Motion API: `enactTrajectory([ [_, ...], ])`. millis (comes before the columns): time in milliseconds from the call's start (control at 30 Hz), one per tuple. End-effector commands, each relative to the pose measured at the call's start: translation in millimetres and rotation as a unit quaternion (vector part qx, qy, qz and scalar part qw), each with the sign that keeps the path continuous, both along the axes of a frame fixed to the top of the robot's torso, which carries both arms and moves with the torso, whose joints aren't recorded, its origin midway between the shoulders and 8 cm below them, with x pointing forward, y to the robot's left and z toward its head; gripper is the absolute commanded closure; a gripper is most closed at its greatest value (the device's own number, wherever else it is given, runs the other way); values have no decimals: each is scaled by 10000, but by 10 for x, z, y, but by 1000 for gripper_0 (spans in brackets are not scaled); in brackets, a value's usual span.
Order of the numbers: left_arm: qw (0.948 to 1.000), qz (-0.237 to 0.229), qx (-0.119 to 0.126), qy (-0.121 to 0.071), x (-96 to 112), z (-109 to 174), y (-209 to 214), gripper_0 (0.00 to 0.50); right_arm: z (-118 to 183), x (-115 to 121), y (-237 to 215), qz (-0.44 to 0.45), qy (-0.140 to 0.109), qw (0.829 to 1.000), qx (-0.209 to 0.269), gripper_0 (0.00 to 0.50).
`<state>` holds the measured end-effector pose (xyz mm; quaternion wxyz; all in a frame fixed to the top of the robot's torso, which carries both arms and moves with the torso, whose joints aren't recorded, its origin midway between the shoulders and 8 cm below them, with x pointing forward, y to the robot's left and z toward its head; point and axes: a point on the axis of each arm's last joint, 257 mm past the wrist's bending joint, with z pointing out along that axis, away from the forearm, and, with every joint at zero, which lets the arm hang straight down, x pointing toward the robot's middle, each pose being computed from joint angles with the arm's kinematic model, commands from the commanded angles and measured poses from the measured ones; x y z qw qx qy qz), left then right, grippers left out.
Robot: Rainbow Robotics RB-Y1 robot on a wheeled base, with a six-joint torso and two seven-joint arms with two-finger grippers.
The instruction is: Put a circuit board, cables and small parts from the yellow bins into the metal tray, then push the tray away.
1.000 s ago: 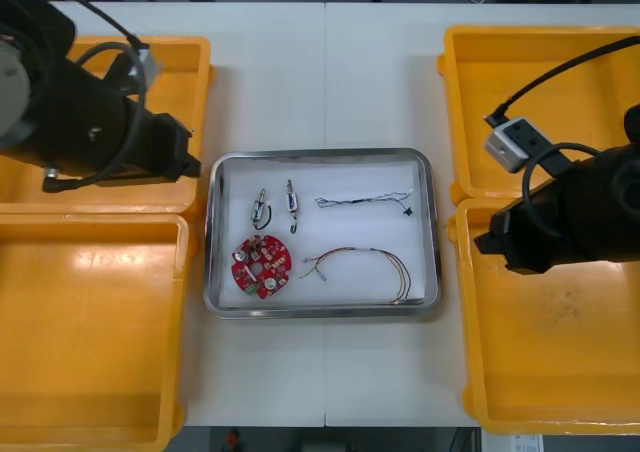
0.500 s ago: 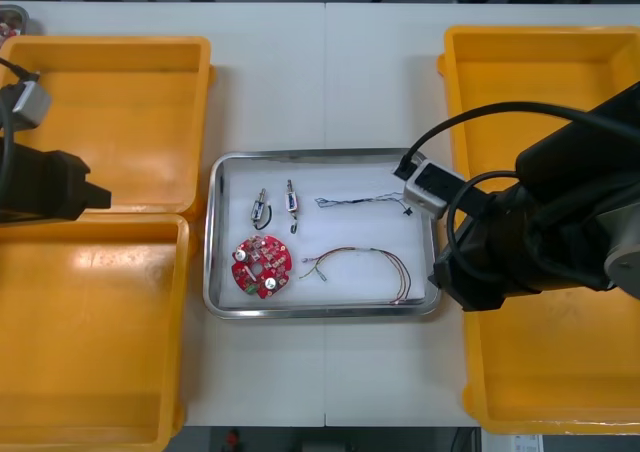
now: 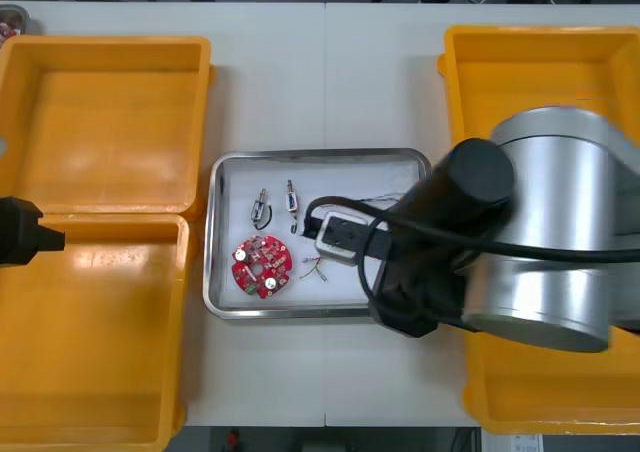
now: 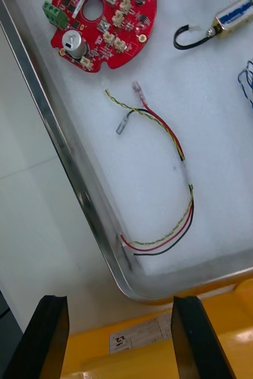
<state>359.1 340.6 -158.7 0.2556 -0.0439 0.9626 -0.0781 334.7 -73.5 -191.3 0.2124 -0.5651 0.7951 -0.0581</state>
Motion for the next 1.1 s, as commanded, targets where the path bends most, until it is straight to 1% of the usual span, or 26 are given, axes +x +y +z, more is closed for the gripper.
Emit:
enactTrajectory([
  [33,9989,-4,457,-56,-83,51,238,0,-56,-10,314,461,-69,9988,-147,0],
  [167,9985,118,528,20,-125,-9,322,0,-235,-5,498,616,-42,9980,-99,0],
  [333,9976,250,618,170,-217,-119,427,0,-452,-6,677,888,-166,9959,-98,0],
  [433,9968,335,678,265,-274,-185,494,0,-550,42,752,1025,-276,9942,-151,0],
  [533,9962,358,740,294,-289,-210,520,0,-628,83,804,1114,-331,9930,-226,0],
  [767,9959,333,767,336,-296,-243,504,0,-839,145,914,1303,-443,9895,-447,0],
  [1100,9959,333,767,336,-296,-243,504,0,-1025,147,995,1366,-373,9883,-560,0],
])
